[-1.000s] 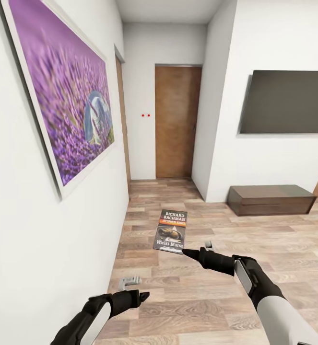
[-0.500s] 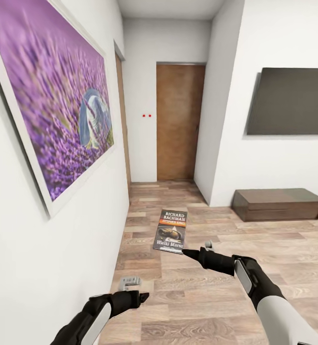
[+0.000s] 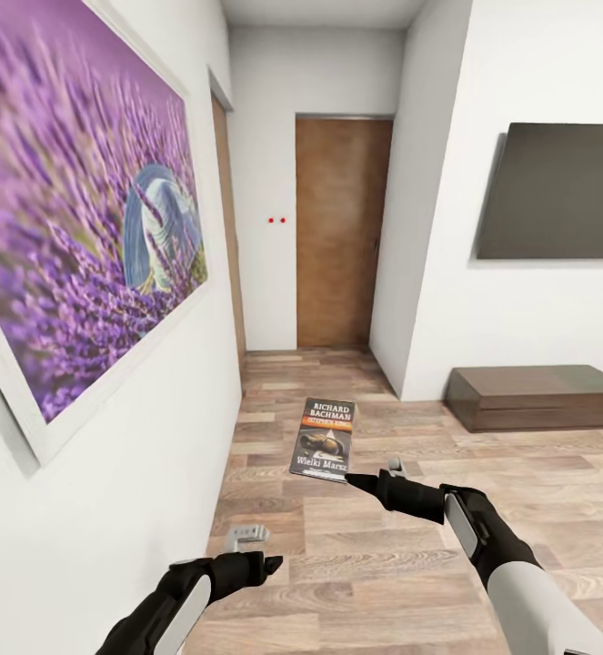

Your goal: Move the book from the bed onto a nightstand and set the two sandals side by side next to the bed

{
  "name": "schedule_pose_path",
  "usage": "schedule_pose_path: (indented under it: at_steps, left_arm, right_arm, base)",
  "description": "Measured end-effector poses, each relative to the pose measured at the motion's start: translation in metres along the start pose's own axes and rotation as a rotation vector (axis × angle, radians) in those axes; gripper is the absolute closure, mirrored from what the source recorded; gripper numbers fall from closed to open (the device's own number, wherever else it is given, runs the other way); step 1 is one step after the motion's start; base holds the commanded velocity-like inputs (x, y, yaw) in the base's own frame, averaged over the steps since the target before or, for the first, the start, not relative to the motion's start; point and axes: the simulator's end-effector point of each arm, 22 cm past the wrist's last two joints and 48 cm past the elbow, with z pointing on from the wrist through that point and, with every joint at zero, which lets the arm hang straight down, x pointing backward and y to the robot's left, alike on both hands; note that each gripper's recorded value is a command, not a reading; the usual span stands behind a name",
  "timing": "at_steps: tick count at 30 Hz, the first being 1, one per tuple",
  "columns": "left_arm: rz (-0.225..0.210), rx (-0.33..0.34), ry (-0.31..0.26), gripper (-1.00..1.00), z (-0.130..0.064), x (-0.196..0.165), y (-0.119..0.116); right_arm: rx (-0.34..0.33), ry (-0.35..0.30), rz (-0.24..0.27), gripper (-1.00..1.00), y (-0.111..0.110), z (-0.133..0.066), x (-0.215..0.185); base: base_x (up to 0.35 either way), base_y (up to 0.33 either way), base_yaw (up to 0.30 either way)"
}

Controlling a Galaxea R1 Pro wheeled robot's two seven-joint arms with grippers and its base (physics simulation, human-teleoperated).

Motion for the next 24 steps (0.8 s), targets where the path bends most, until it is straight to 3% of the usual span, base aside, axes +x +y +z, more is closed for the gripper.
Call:
schedule_pose_path:
  at_steps: [10, 24]
  left_arm:
    - [0.0, 0.0, 0.0, -1.0, 0.0002, 0.0, 0.0]
    - [0.0, 0.0, 0.0, -1.0, 0.0, -0.0001, 0.0]
  right_arm:
    - [0.001, 0.002, -0.001, 1.0, -0.0001, 0.0007, 0.0003]
    - [0.0, 0.002, 0.0, 1.0, 0.0004, 0.0008, 0.0005]
  base:
    - [0.252, -0.082, 0.0]
    - [0.209, 0.005, 0.0]
